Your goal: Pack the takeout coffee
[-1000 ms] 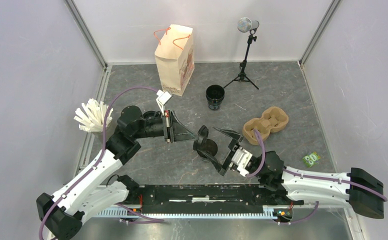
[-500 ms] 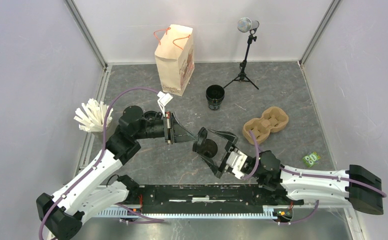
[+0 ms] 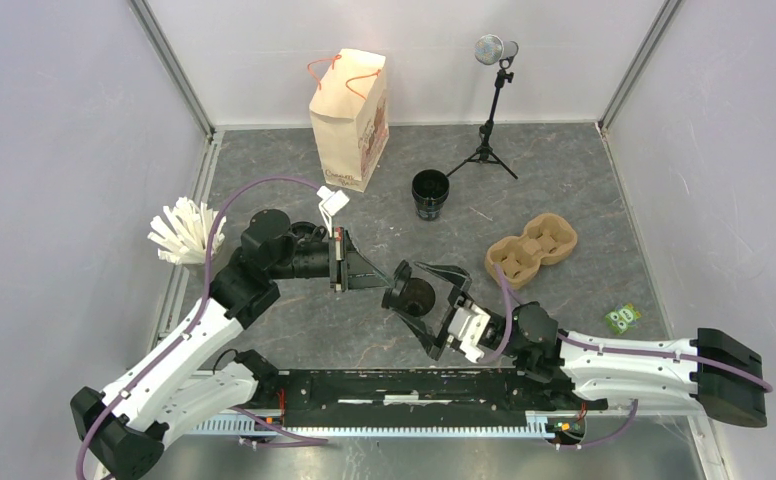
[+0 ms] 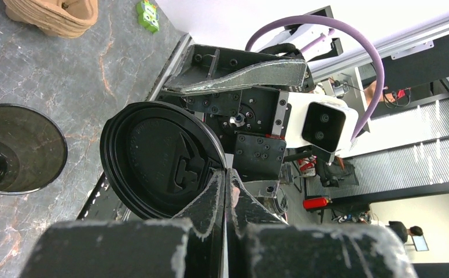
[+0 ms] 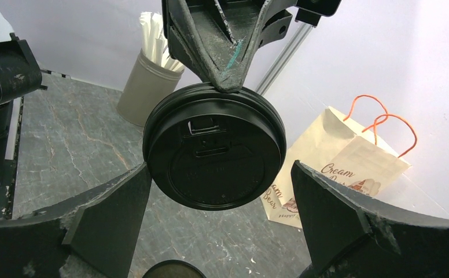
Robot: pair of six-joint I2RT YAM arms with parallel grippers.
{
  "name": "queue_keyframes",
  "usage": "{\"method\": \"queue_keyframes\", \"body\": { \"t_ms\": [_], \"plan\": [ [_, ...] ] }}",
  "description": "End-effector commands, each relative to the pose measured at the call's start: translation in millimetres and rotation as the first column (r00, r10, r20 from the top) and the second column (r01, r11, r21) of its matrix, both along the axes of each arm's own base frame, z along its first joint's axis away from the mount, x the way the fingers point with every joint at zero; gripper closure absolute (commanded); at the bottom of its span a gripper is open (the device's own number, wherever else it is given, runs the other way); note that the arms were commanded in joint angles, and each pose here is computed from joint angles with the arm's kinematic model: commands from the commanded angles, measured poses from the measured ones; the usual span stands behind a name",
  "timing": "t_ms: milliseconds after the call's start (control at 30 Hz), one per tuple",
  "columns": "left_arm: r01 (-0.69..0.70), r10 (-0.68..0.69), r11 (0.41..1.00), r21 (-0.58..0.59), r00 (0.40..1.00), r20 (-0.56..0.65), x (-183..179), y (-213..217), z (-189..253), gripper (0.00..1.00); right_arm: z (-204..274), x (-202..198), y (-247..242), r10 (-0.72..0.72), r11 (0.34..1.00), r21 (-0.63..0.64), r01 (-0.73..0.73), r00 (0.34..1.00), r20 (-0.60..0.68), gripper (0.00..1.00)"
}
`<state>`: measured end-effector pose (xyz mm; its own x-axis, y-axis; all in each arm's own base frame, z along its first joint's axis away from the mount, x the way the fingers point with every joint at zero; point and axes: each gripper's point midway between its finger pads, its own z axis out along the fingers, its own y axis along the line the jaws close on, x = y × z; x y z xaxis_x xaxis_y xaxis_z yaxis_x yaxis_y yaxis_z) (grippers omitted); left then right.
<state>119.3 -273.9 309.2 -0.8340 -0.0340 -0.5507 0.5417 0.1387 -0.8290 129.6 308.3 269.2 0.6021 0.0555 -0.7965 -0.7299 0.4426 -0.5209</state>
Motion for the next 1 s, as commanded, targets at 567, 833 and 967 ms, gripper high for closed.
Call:
{"method": "queue_keyframes", "body": {
  "t_ms": [567, 833, 967],
  "plan": [
    [0.051, -0.051, 0.999, -0.005, 0.997, 0.064, -4.2, -2.0, 11.4, 0.98, 16.9, -2.5, 7.3, 0.006, 1.0, 0.017, -0.007, 0.999, 0.039, 0.02],
    [0.037, -0.037, 0.999, 0.003, 0.997, 0.067, -1.0, -2.6, 10.9, 0.98, 8.5, -5.4, 3.9, 0.018, 1.0, 0.011, -0.018, 1.0, 0.025, 0.12],
    [0.02, -0.021, 1.0, 0.006, 0.997, 0.074, 2.2, -2.7, 11.6, 0.92, 2.2, -7.4, -0.4, 0.024, 1.0, 0.019, -0.024, 1.0, -0.001, 0.15]
  ]
}}
